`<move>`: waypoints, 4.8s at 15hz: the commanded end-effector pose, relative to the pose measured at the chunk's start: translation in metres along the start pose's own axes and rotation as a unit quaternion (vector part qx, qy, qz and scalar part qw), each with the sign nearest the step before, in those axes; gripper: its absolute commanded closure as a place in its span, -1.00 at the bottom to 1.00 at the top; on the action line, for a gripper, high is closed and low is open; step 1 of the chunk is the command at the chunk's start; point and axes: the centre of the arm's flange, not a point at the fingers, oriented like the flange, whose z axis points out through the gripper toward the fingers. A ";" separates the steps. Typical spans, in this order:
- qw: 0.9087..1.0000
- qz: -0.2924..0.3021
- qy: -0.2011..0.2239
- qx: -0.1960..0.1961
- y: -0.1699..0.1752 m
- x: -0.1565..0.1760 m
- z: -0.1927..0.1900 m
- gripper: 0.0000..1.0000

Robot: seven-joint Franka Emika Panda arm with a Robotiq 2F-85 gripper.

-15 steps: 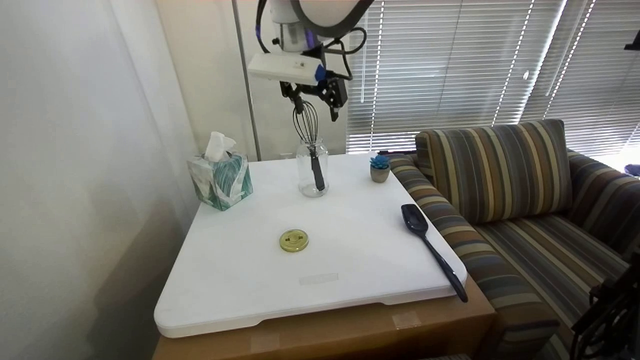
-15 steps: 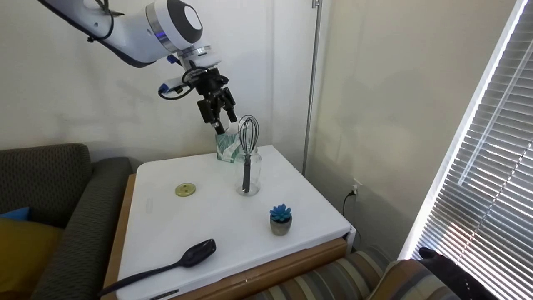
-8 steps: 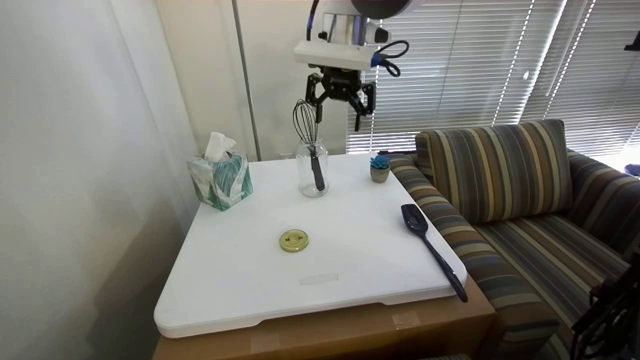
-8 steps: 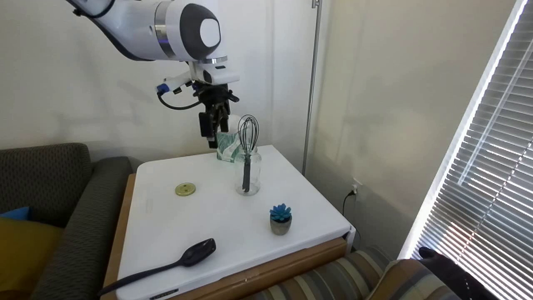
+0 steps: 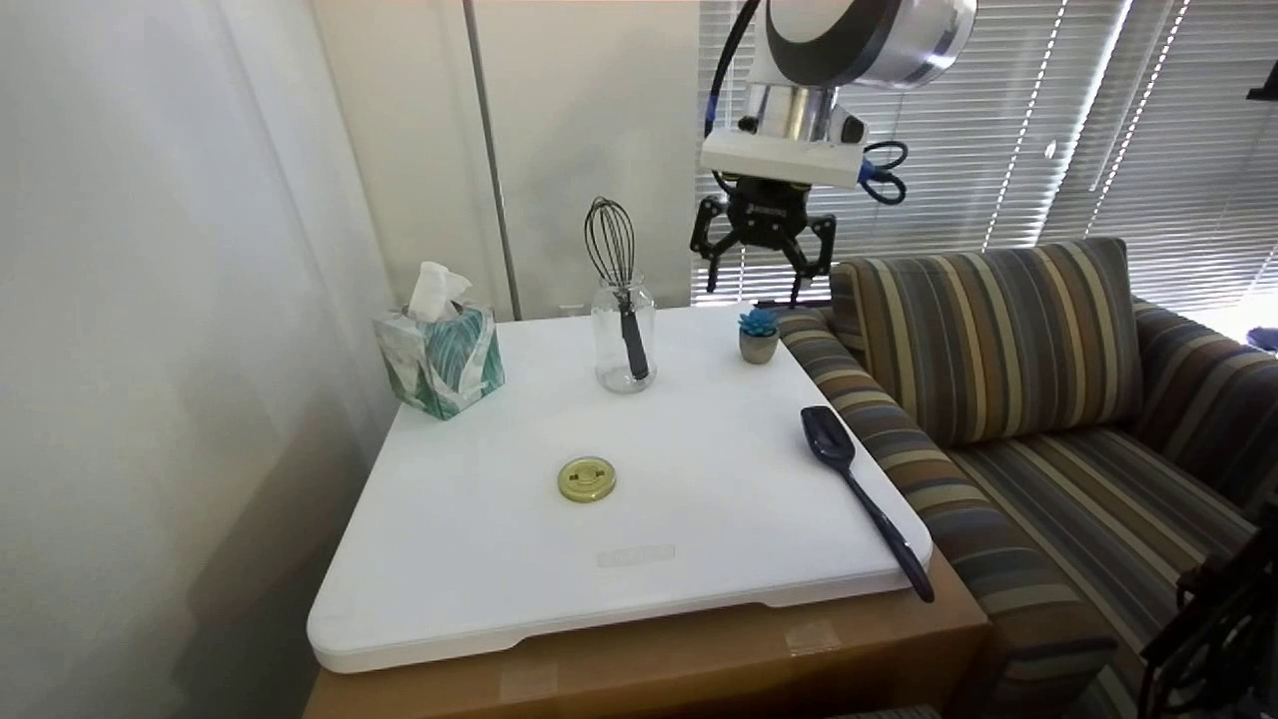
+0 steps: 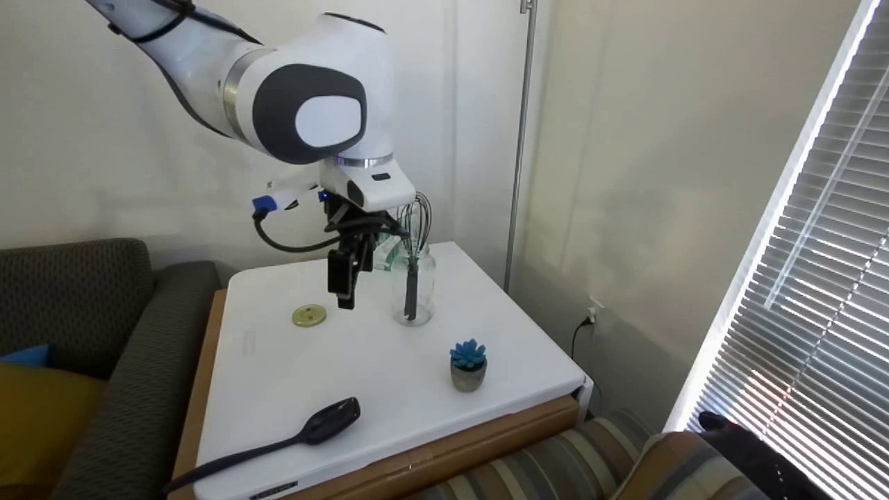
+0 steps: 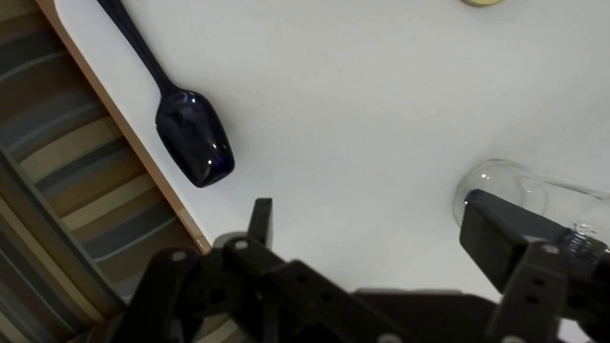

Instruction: Uncover the jar and put the whisk and the spoon inside the jar

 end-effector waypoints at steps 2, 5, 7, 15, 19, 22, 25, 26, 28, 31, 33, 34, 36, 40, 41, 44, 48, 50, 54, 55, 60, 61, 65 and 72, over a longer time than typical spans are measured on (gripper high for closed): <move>0.999 0.020 -0.019 -0.024 0.040 -0.017 0.012 -1.00; 0.998 0.043 -0.018 -0.041 0.053 -0.017 0.030 -1.00; 0.998 0.050 -0.012 -0.049 0.062 -0.012 0.045 -1.00; 0.995 0.091 -0.002 -0.034 0.071 0.022 0.094 -1.00; 0.992 0.124 0.011 -0.031 0.062 0.038 0.116 -1.00; 0.990 0.134 0.013 -0.042 0.058 0.043 0.128 -1.00; 0.987 0.146 -0.005 -0.064 0.052 0.042 0.137 -1.00; 0.986 0.152 -0.012 -0.072 0.051 0.040 0.138 -1.00; 0.982 0.164 -0.017 -0.093 0.049 0.040 0.138 -1.00; 0.978 0.170 -0.033 -0.117 0.049 0.038 0.129 -1.00; 0.975 0.172 -0.042 -0.136 0.050 0.035 0.123 -1.00; 0.973 0.174 -0.046 -0.147 0.050 0.033 0.120 -1.00; 0.970 0.173 -0.051 -0.162 0.051 0.031 0.118 -1.00; 0.968 0.175 -0.048 -0.171 0.053 0.033 0.127 -1.00; 0.969 0.178 -0.044 -0.168 0.053 0.035 0.131 -1.00; 0.968 0.181 -0.039 -0.166 0.057 0.042 0.138 -1.00; 0.966 0.188 -0.041 -0.171 0.058 0.050 0.147 -1.00; 0.964 0.192 -0.044 -0.177 0.058 0.053 0.155 -1.00; 0.962 0.198 -0.048 -0.182 0.057 0.055 0.168 -0.85; 0.962 0.199 -0.048 -0.182 0.057 0.056 0.168 -0.57; 0.962 0.206 -0.045 -0.177 0.053 0.058 0.165 0.24; 0.961 0.206 -0.045 -0.176 0.053 0.058 0.165 0.41; 0.961 0.210 -0.045 -0.176 0.054 0.059 0.165 0.94; 0.959 0.219 -0.042 -0.175 0.054 0.061 0.144 0.92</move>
